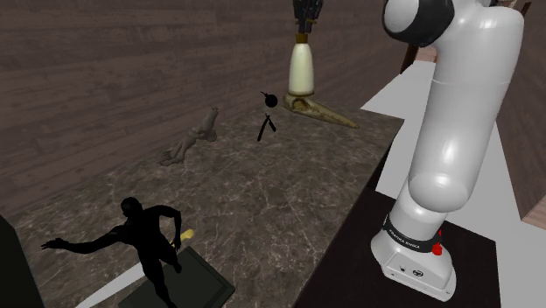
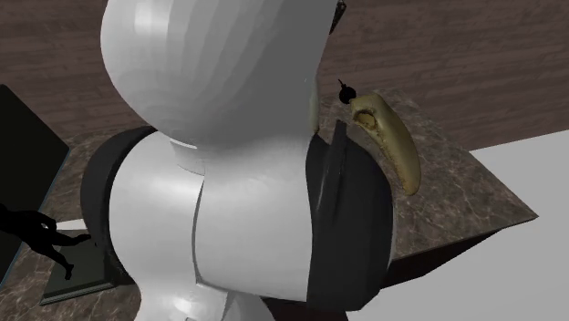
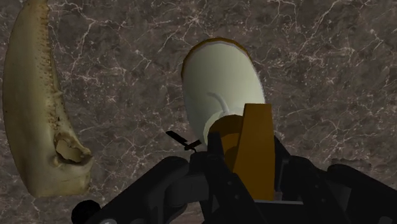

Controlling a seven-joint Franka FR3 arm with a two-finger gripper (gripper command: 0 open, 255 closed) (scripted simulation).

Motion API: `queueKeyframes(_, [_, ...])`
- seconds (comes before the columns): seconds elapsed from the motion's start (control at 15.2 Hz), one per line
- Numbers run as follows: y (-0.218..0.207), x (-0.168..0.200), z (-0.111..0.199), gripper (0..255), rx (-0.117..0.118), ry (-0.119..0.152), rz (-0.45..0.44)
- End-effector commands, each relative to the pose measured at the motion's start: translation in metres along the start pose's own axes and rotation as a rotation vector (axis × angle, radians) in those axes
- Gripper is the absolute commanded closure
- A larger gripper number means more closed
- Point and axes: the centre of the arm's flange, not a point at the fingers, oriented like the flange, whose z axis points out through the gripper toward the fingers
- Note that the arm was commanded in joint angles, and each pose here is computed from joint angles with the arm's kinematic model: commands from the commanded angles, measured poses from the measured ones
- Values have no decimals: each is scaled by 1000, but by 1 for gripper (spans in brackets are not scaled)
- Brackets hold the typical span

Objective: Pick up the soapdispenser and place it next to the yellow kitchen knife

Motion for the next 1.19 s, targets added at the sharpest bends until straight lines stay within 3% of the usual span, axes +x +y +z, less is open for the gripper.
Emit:
queueKeyframes(0.0, [-28,1,10,255,-2,1,0])
queueKeyframes(1.12, [-231,26,101,255,-2,1,0])
